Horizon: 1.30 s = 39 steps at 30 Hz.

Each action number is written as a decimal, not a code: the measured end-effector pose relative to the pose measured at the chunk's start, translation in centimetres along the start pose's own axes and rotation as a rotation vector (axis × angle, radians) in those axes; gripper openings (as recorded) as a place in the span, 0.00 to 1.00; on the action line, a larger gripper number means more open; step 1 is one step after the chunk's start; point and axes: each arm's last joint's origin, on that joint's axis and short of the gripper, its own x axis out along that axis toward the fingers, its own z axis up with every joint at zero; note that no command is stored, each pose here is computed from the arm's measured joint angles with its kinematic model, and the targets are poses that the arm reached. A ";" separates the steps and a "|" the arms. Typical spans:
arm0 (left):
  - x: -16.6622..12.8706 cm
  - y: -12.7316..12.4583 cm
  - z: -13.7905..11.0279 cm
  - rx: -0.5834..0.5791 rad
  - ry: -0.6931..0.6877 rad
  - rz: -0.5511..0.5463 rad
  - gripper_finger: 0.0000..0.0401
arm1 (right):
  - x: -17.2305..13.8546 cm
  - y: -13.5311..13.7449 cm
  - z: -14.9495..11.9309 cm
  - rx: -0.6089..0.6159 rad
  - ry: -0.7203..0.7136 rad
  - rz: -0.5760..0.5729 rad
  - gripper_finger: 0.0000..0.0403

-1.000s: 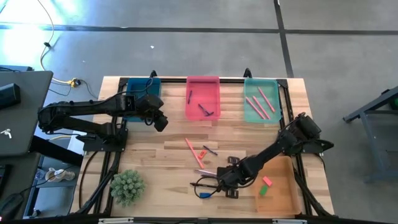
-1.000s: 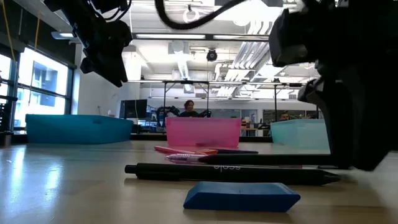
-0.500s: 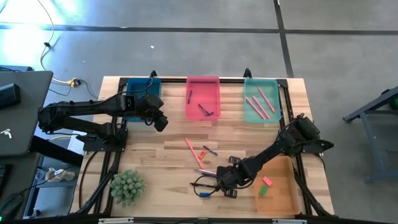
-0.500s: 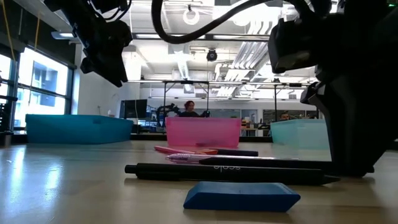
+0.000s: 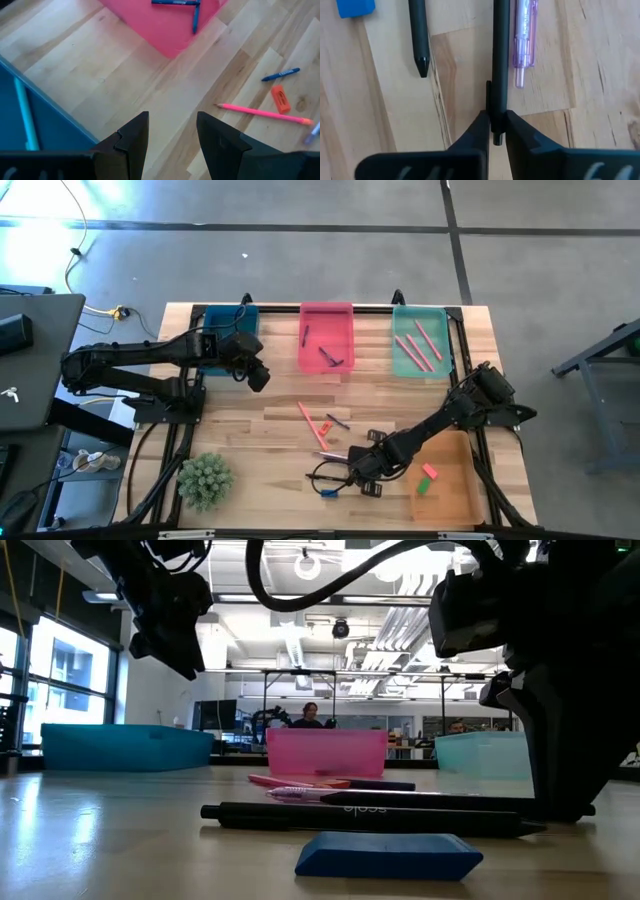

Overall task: Sort crayons/erasers/pens/pencils in bins
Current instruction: Put the black pen into the blue bin

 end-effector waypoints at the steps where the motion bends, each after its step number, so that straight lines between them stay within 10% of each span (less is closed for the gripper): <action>1: 0.0 0.0 0.0 0.000 0.004 -0.008 0.39 | -0.2 0.0 0.0 0.000 -0.004 0.006 0.05; 23: -0.2 -1.1 -0.4 0.071 0.124 -0.296 0.39 | -10.0 -0.1 1.1 0.069 -0.379 0.156 0.06; 39: -1.4 -4.6 1.9 0.253 -0.241 -0.527 0.44 | -16.8 -2.6 1.9 0.195 -0.733 0.141 0.06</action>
